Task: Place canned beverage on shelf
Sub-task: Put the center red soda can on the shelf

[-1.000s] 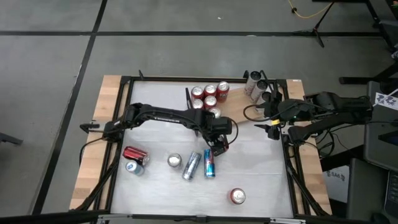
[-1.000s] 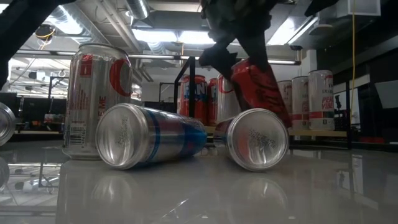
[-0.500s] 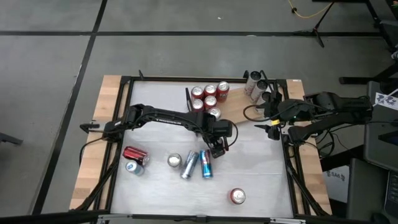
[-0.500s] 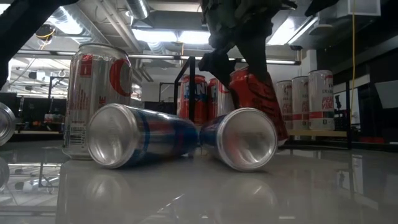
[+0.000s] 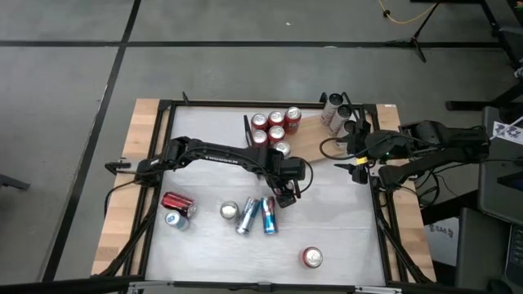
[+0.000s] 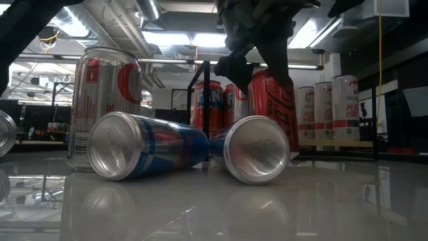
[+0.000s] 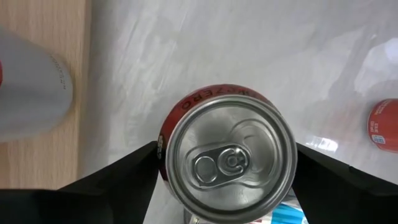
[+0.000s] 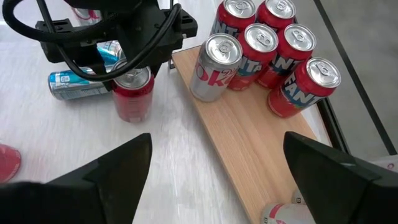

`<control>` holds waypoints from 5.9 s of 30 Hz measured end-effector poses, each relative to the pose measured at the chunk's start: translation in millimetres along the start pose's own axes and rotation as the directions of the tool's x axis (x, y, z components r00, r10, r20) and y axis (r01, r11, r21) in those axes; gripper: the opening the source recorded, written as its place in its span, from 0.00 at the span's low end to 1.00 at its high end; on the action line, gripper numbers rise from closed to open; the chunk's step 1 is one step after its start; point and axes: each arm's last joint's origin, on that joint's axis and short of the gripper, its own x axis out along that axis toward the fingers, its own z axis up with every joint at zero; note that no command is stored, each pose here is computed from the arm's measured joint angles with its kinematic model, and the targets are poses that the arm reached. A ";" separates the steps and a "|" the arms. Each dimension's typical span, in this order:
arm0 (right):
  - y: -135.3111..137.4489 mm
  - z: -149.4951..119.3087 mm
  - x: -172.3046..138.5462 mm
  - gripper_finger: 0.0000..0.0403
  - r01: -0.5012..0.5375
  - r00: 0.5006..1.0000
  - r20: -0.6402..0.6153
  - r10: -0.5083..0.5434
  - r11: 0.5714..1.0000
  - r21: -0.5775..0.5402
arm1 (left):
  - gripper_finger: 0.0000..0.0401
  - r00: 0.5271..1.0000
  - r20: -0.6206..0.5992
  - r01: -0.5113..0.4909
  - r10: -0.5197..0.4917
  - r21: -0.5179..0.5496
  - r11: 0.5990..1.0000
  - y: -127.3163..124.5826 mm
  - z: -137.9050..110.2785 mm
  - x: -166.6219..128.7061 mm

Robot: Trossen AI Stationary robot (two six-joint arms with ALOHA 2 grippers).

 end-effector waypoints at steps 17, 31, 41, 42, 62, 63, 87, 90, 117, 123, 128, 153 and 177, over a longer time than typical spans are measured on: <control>0.0 -0.1 0.0 0.88 0.000 1.000 -0.001 0.000 1.000 0.000 | 0.90 1.000 0.000 0.007 -0.007 -0.004 1.000 2.0 1.3 -1.0; 1.9 -0.2 0.1 0.88 -0.063 0.998 -0.008 0.063 0.998 0.003 | 0.90 0.998 0.049 0.030 -0.030 0.001 1.000 2.9 -1.0 -48.9; 5.8 3.0 7.2 0.88 -0.104 0.994 -0.032 0.105 0.994 0.030 | 0.90 0.986 0.168 -0.006 -0.016 0.129 0.992 1.9 -18.8 -130.0; 6.8 4.1 9.4 0.88 -0.109 0.993 -0.037 0.110 0.994 0.030 | 0.90 0.982 0.191 -0.029 0.001 0.142 0.989 1.5 -22.0 -139.2; 67.9 31.5 71.9 0.88 -0.410 0.900 -0.139 0.412 0.911 0.050 | 0.90 0.940 0.218 -0.323 0.263 0.319 0.891 -29.1 -95.9 -156.8; 73.6 31.9 73.7 0.88 -0.420 0.895 -0.141 0.422 0.906 0.050 | 0.90 0.941 0.217 -0.320 0.260 0.323 0.890 -29.2 -98.8 -152.8; 158.0 13.6 78.0 0.88 -0.449 0.882 -0.190 0.432 0.891 -0.058 | 0.90 0.965 0.263 -0.096 -0.009 0.384 0.919 -35.2 -124.3 -69.6; 153.9 16.3 80.5 0.88 -0.337 0.937 -0.128 0.326 0.938 -0.078 | 0.90 0.962 0.272 -0.092 -0.016 0.381 0.920 -35.8 -123.2 -69.8; 82.7 42.9 179.6 0.88 -0.122 0.971 -0.207 0.122 0.992 0.015 | 0.90 0.951 0.307 -0.109 -0.012 0.374 0.921 -36.9 -120.7 -69.9; 84.1 39.9 195.9 0.88 -0.122 0.963 -0.245 0.117 0.993 -0.004 | 0.90 0.951 0.308 -0.108 -0.013 0.374 0.921 -37.2 -120.9 -69.9; 86.4 38.9 199.2 0.88 -0.165 0.953 -0.259 0.156 0.986 -0.015 | 0.90 0.951 0.307 -0.108 -0.014 0.376 0.921 -37.6 -121.2 -70.0; 86.3 12.3 223.9 0.88 -0.176 0.959 -0.226 0.172 0.984 0.004 | 0.90 0.950 0.311 -0.105 -0.018 0.376 0.921 -38.4 -121.2 -70.1; 88.2 7.0 234.4 0.70 -0.138 0.968 -0.210 0.135 0.990 -0.001 | 0.90 0.950 0.311 -0.105 -0.019 0.376 0.921 -38.6 -121.2 -70.2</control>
